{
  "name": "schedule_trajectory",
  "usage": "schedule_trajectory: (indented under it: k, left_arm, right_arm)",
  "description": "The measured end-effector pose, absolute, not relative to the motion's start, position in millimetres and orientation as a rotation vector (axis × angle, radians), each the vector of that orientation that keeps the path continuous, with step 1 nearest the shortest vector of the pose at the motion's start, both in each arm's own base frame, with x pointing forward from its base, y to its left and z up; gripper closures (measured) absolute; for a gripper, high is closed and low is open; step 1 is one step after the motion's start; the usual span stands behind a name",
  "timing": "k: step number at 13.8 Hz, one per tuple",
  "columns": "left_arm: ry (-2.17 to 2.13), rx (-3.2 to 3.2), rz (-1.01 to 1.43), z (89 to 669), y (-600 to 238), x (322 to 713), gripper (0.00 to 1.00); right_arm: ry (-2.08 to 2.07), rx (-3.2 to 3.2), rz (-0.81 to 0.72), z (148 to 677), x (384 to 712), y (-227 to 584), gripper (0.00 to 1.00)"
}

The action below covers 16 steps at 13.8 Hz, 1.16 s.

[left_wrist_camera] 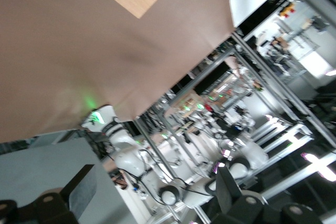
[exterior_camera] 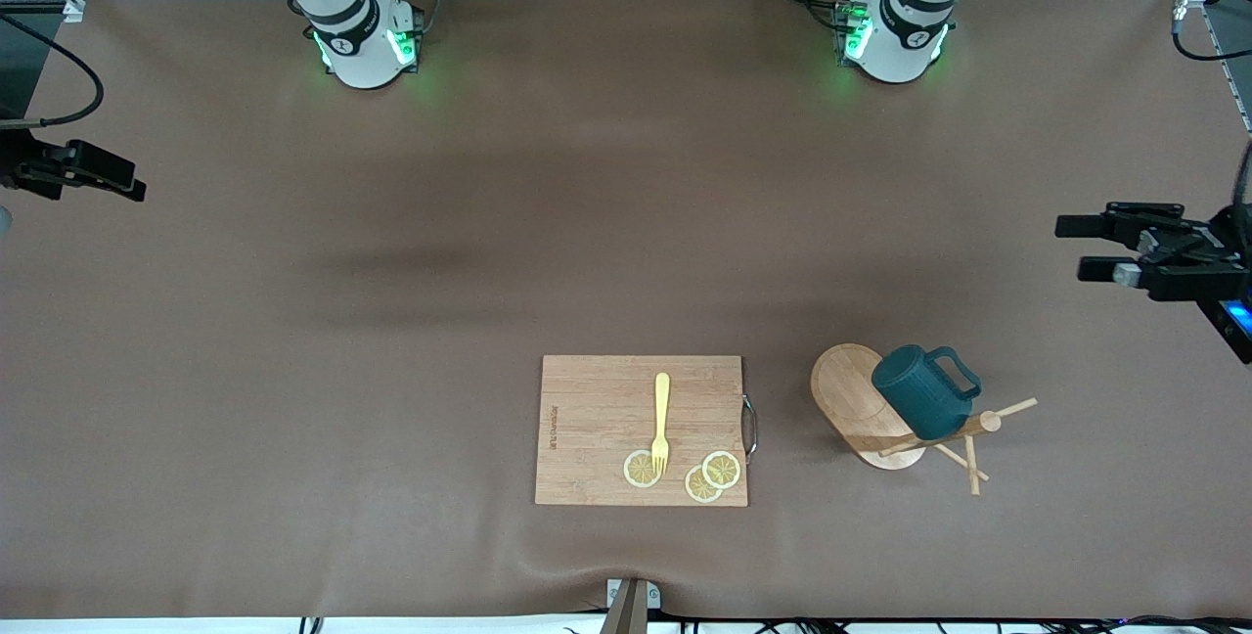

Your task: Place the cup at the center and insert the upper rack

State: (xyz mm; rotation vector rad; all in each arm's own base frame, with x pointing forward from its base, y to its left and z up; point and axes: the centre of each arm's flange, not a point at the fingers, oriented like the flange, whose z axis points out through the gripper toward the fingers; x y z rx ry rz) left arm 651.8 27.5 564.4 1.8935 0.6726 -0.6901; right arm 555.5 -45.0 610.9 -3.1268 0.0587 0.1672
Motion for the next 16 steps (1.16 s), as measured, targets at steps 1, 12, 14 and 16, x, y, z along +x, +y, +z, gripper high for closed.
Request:
schedule_trajectory:
  k: [1,12,14,16]
  left_arm:
    - [0.676,1.94,-0.682,568,20,649,0.0]
    - [0.536,2.83,-0.369,598,-77,611,0.0]
    - [0.462,2.956,-0.292,612,-82,602,0.0]
    - [0.429,3.043,-0.243,621,-83,593,0.0]
  right_arm:
    - [0.059,-3.129,0.142,613,557,-45,0.0]
    - [0.158,-3.128,0.154,616,554,-42,0.0]
    - [0.19,-3.127,0.156,616,555,-38,0.0]
    - [0.202,-3.128,0.168,615,554,-31,0.0]
